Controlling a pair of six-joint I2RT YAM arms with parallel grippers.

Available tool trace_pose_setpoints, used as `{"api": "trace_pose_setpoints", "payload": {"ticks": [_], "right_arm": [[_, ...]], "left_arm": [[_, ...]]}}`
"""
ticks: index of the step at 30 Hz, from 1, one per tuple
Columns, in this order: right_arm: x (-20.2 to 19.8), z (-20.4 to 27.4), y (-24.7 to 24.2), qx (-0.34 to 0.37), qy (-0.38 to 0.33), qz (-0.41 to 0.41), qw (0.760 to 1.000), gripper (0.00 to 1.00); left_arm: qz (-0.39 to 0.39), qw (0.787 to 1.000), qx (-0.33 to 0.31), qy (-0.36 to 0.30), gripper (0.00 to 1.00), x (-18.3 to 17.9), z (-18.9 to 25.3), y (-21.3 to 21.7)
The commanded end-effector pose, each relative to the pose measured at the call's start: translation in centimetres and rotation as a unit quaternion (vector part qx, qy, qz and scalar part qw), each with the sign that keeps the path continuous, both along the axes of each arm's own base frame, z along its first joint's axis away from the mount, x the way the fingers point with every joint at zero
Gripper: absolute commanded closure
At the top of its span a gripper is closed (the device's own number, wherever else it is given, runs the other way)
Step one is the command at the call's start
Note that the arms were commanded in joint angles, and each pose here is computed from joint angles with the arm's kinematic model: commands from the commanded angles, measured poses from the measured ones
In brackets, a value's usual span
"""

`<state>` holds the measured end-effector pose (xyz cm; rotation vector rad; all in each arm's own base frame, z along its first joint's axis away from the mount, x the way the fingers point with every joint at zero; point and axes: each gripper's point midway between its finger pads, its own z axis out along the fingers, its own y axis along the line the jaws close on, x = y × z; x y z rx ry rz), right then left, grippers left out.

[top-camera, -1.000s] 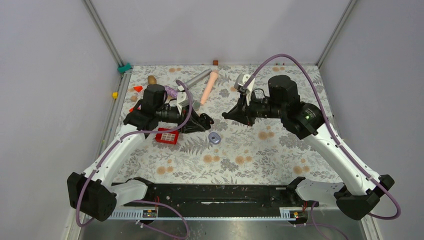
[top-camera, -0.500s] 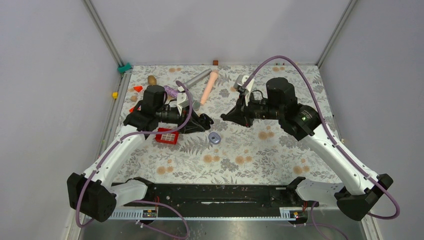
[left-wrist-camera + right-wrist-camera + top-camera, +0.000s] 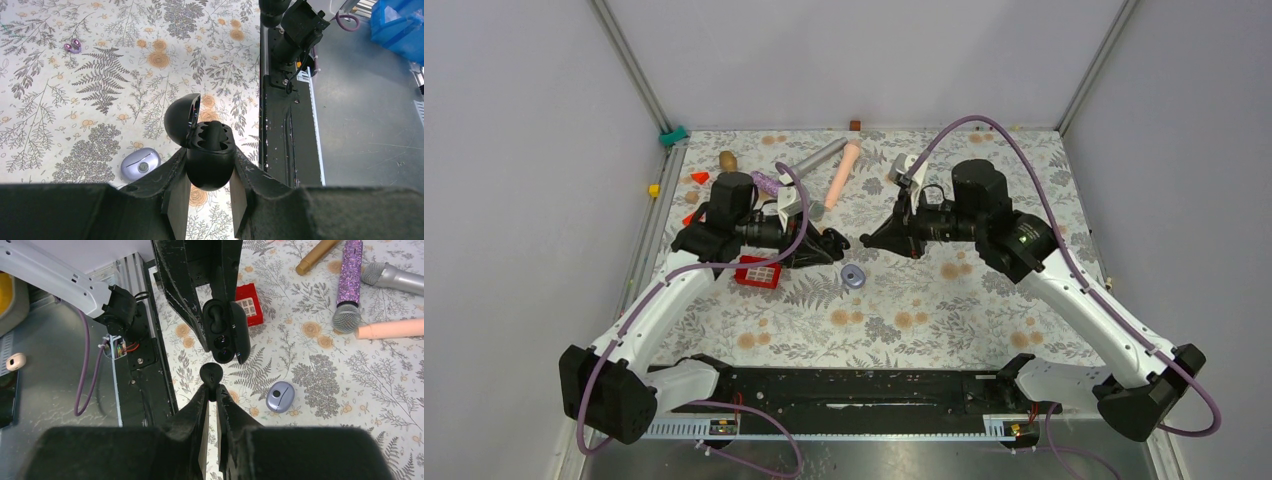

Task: Insert the wireless bluetooth earbuds into the charging case
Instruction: Place the earbud in the charging case.

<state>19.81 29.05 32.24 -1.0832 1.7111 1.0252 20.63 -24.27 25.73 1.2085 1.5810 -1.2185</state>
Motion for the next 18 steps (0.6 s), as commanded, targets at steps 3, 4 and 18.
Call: {"api": "trace_pose_setpoints", "payload": {"ticks": [3,4,18], "right_arm": [[-0.2,-0.1,1.5,0.027,0.01,0.024,0.999,0.94],[0.0,-0.3,1.6,0.026,0.007,0.023,0.999,0.94],[-0.1,-2.3,2.6,-0.002,-0.008,0.035,0.999,0.94]], "left_arm": [[-0.018,0.999,-0.023,-0.034,1.0,-0.4,1.4,-0.1],[-0.02,0.999,-0.024,-0.033,1.0,-0.4,1.4,-0.1],[-0.048,0.998,-0.034,0.009,1.0,-0.8,0.8,-0.6]]}}
